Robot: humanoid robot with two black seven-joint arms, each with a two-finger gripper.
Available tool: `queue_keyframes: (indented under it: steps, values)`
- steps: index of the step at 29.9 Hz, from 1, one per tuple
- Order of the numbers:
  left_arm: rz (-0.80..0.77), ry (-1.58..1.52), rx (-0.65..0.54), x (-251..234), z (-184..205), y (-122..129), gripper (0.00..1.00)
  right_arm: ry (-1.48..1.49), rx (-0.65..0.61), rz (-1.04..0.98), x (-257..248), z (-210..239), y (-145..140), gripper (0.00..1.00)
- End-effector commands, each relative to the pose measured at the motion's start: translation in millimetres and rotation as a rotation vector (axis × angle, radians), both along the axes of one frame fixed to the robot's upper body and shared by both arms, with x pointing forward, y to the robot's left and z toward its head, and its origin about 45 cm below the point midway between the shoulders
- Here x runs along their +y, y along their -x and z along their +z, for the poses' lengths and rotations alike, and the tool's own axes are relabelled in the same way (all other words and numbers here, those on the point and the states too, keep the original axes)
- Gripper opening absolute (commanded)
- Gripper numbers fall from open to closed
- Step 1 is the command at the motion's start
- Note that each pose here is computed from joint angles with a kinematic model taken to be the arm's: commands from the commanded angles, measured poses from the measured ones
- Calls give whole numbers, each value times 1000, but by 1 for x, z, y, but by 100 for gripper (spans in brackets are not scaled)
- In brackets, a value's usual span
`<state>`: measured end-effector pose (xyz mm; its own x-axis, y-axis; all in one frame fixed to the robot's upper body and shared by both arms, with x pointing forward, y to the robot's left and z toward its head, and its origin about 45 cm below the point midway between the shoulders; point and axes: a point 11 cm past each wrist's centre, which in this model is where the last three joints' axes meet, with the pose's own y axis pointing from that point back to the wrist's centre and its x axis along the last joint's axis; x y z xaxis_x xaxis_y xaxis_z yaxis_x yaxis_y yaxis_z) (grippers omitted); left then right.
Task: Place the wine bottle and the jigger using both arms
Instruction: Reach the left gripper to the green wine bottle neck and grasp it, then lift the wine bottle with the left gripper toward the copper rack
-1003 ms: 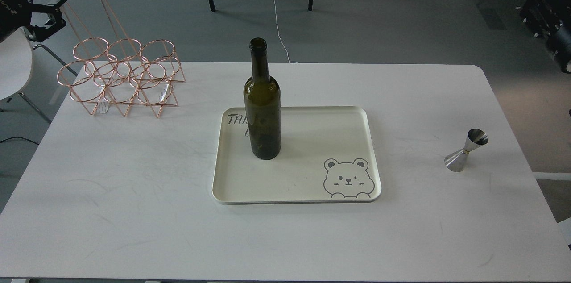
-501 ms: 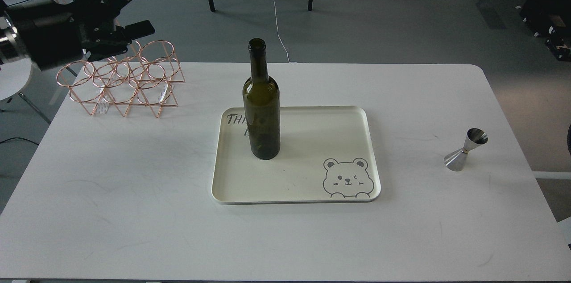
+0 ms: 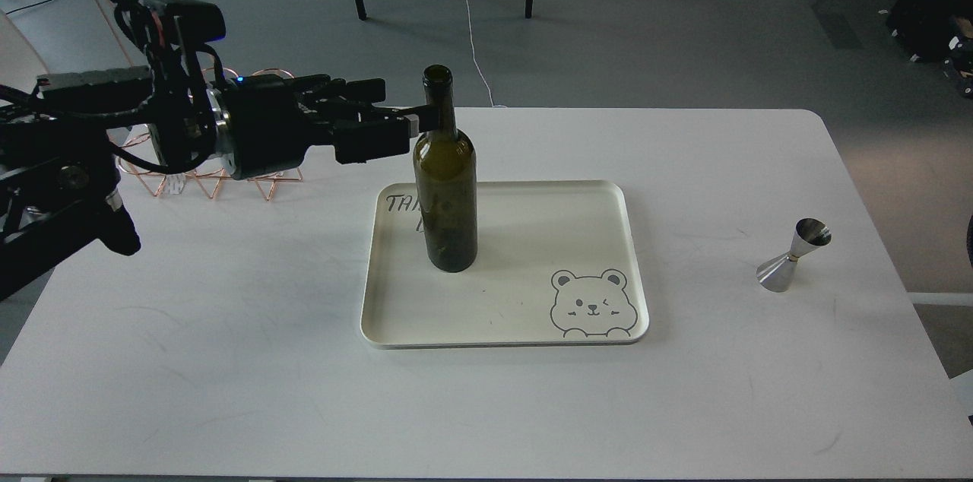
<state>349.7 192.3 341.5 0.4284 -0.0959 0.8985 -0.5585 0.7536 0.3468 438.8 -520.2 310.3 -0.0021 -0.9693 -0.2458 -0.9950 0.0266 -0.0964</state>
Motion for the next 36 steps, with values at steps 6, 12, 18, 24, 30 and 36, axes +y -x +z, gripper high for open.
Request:
queue_keyframes:
  steps: [6,12,18,24,30,36]
  values:
    - [-16,-101,-135,-19,-30,-10,98,-7,-14,3,2,4,-3,97]
    - [1,-76,-133,-23,-37,-18,88,-7,-14,3,2,4,-3,97]
    - [1,-74,-136,-24,-37,-18,59,-5,-17,3,3,6,-3,97]
    - [15,-73,-143,-24,-37,-20,41,-8,-18,5,4,6,-4,97]
    - [20,-66,-152,-22,-35,-20,33,-6,-19,4,3,6,-4,97]
    - [15,-17,-196,-20,-20,-20,21,-4,-18,3,3,6,-3,97]
